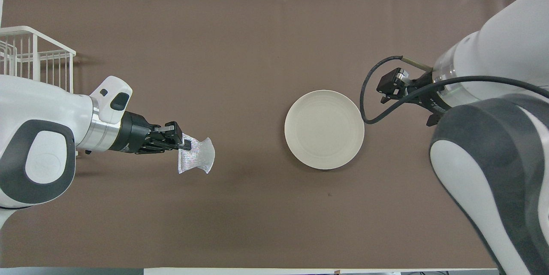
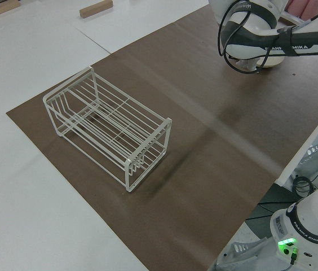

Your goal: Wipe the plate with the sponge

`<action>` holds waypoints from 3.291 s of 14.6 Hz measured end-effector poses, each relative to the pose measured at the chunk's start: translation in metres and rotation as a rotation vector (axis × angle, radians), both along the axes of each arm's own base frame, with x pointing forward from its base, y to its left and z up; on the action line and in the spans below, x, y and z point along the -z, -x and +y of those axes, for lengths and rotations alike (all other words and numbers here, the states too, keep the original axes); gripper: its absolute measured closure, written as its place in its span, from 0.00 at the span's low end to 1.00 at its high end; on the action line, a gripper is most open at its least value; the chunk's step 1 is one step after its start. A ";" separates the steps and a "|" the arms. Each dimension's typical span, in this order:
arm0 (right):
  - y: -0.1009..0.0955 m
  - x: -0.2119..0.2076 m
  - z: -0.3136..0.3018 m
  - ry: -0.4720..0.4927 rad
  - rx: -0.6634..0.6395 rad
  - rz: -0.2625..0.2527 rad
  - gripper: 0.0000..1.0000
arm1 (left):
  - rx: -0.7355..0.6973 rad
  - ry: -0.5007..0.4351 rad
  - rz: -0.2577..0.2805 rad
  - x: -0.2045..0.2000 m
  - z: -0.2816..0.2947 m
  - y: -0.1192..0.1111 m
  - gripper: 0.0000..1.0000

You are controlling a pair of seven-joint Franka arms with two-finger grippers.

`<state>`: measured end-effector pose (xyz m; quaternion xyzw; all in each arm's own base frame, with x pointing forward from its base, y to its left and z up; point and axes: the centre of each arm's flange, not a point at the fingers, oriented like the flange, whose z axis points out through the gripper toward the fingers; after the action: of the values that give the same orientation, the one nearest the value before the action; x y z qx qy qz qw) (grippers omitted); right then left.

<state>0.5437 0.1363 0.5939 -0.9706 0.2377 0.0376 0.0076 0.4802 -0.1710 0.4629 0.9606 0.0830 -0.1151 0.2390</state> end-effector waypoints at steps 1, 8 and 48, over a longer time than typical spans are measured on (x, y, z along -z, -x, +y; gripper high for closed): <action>0.000 -0.005 -0.010 -0.004 -0.031 -0.011 0.00 | 0.006 -0.107 -0.013 -0.002 -0.007 0.002 0.95; 0.002 -0.023 -0.087 -0.022 -0.249 -0.033 0.00 | 0.088 -0.566 -0.090 -0.002 0.005 0.004 0.95; -0.011 -0.004 -0.127 -0.008 -0.563 -0.030 0.00 | 0.064 -1.642 -0.277 0.080 0.135 -0.152 0.56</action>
<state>0.5546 0.0089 0.5981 -0.9988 -0.0413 0.0248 0.0043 0.6326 -0.0362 0.3827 0.8367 0.0829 0.0944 -0.5330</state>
